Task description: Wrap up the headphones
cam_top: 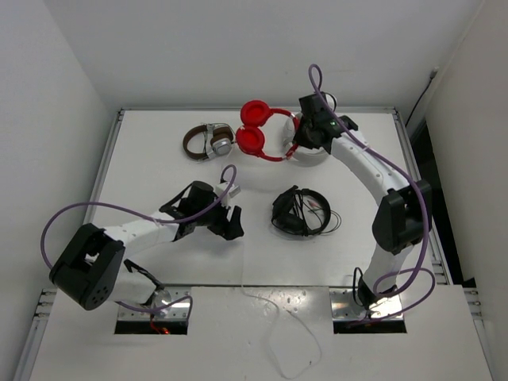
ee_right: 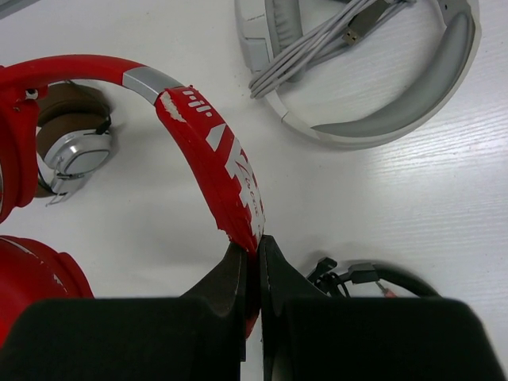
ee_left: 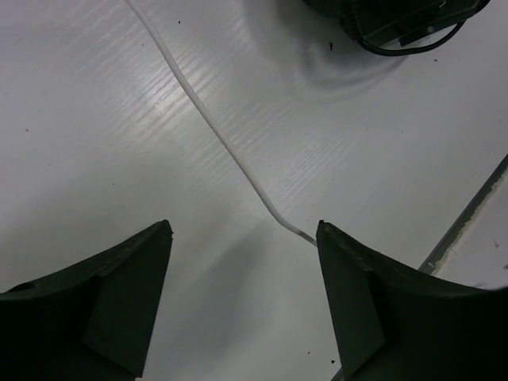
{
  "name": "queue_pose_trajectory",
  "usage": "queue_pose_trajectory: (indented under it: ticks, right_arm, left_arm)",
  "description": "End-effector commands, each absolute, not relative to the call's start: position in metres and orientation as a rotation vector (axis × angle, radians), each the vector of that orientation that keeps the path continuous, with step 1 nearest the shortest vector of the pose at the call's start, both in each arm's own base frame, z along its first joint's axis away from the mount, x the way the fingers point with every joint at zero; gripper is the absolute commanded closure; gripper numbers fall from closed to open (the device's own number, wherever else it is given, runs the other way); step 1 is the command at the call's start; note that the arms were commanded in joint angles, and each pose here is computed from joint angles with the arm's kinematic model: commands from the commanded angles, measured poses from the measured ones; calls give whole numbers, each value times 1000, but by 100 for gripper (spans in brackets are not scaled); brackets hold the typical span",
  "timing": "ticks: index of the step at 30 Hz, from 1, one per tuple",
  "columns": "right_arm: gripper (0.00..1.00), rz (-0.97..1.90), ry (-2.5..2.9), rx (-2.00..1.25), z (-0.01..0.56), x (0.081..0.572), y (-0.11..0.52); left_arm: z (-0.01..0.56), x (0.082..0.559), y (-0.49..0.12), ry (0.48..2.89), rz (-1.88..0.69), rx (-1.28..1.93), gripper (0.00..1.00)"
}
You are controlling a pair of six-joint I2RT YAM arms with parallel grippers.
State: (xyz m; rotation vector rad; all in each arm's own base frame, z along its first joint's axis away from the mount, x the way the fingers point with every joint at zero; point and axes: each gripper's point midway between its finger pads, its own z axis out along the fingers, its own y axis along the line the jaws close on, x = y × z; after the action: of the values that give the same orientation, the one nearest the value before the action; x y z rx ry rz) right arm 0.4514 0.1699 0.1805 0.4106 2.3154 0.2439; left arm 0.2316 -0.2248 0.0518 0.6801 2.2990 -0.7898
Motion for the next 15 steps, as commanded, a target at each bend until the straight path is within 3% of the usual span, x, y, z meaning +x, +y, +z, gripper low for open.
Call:
queue_pose_trajectory:
  ticks: [1,6,9,15]
  right_arm:
    - [100,389,2173,433,229,458,185]
    - [100,389,2173,433,229,458,185]
    - [100,384,2182,433,226,457,185]
    - [100,389,2191,448,220,454,181]
  left_arm:
    - [60,238,-235,2236,-816,713,25]
    - [60,233,-242,2224,-869,768,52]
    - [65,235,-245,2203,-881,773,53]
    - [68,235,-247,2199,-901,759,40]
